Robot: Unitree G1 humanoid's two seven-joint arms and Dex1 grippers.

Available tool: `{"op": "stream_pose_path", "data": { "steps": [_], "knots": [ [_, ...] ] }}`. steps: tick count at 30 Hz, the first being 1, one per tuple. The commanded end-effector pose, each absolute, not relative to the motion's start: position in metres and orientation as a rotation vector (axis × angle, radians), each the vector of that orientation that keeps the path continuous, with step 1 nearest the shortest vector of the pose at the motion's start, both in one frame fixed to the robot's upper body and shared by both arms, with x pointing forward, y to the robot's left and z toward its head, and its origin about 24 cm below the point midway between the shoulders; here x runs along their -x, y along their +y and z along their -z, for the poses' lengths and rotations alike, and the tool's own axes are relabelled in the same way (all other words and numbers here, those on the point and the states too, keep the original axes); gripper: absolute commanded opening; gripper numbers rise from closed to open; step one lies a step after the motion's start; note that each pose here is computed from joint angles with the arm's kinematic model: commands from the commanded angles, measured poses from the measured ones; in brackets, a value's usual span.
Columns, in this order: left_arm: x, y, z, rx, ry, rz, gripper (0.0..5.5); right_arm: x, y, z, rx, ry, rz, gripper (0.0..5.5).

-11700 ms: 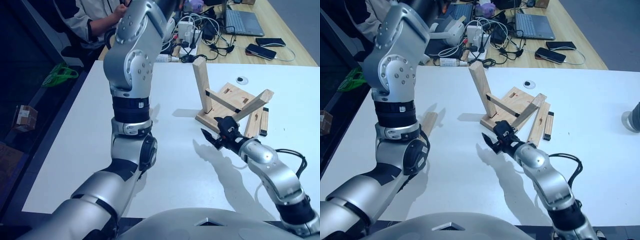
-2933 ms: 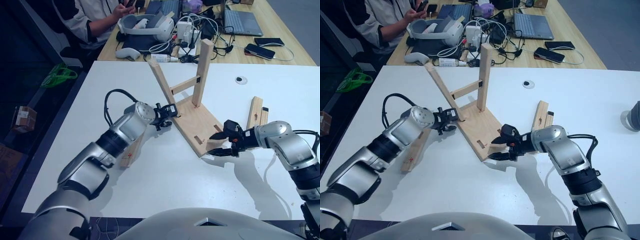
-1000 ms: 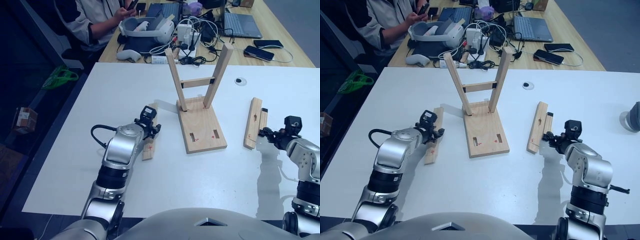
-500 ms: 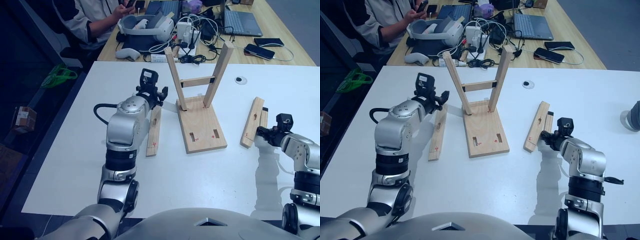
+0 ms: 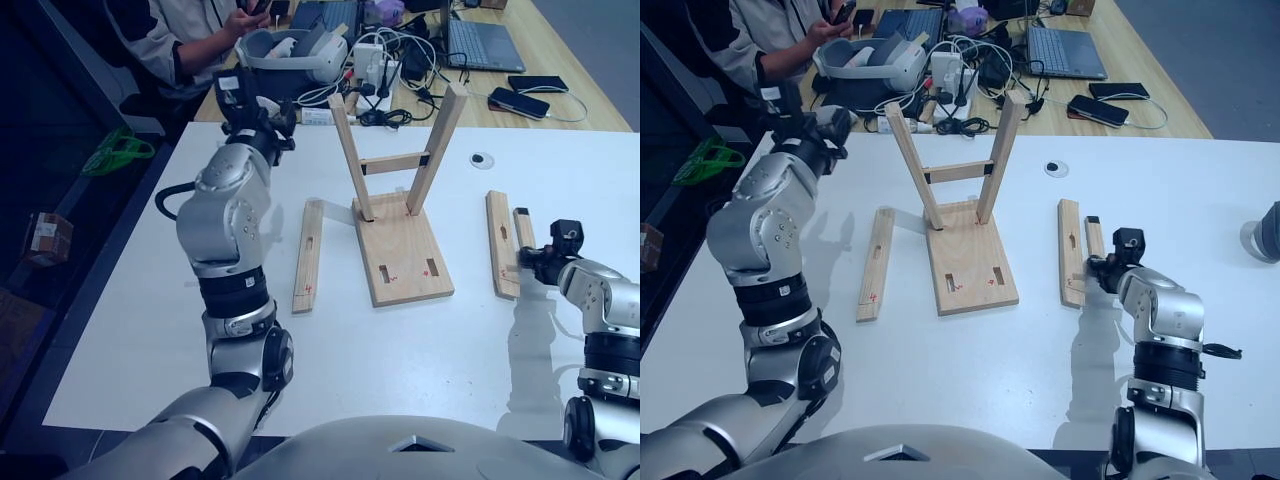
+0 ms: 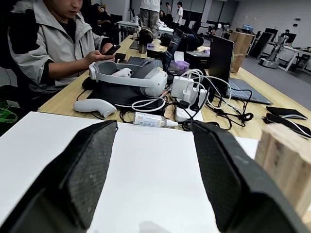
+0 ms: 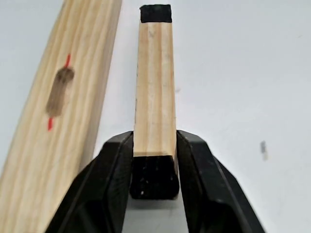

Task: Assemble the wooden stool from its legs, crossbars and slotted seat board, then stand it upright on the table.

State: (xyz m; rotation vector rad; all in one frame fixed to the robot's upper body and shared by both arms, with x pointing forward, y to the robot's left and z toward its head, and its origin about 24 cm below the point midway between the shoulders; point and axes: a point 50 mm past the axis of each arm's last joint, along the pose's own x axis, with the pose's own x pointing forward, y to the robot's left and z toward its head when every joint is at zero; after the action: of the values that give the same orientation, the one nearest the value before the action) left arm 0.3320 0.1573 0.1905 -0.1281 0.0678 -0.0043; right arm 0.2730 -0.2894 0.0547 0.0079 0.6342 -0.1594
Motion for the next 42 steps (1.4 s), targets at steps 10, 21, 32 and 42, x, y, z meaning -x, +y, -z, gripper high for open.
{"op": "stream_pose_path", "data": {
  "steps": [10, 21, 32, 42],
  "knots": [
    [-0.332, 0.162, -0.253, -0.545, -0.374, -0.108, 2.86, -0.328, -0.245, -0.188, 0.785, -0.062, -0.022, 1.28],
    [-0.302, 0.104, -0.257, -1.161, -0.952, 0.055, 2.86, -0.298, -0.138, -0.247, 0.247, -0.340, -0.542, 1.28],
    [-0.289, 0.079, -0.219, -1.348, -1.051, 0.242, 2.86, -0.263, -0.102, -0.226, 0.062, -0.163, -0.900, 1.28],
    [-0.280, 0.091, -0.187, -1.471, -1.050, 0.429, 2.86, -0.264, -0.104, -0.225, 0.044, -0.137, -0.874, 1.28]
  ]
}}
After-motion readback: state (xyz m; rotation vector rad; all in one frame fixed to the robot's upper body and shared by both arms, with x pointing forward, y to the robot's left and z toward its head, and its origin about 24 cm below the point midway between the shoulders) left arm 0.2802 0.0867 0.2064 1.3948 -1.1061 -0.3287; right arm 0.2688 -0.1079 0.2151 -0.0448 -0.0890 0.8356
